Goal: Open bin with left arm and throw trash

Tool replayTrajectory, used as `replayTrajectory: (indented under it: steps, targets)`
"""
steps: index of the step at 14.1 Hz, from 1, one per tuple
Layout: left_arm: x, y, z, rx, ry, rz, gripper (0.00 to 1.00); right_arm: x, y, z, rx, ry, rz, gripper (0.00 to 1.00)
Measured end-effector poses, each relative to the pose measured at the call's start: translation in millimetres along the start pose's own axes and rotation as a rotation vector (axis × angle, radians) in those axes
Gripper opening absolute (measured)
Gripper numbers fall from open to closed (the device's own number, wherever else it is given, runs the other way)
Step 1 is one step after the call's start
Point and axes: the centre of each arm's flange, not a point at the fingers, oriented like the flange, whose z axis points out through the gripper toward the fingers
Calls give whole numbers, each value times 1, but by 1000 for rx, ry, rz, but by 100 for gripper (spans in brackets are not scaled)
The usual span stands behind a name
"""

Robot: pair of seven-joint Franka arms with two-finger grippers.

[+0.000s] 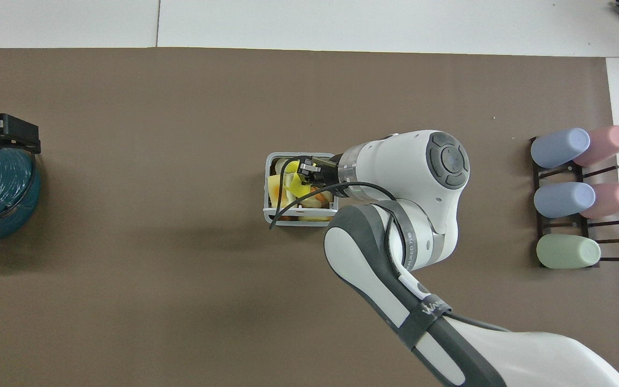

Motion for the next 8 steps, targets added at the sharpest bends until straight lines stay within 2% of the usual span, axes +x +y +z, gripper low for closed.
replayTrajectory:
  steps: [4, 8]
  targets:
    - [-1, 0, 10, -2, 37, 9, 100, 10, 1, -11, -8, 34, -20, 59]
    - [-2, 2, 8, -3, 49, 14, 100, 31, 8, -40, -173, 161, -200, 99]
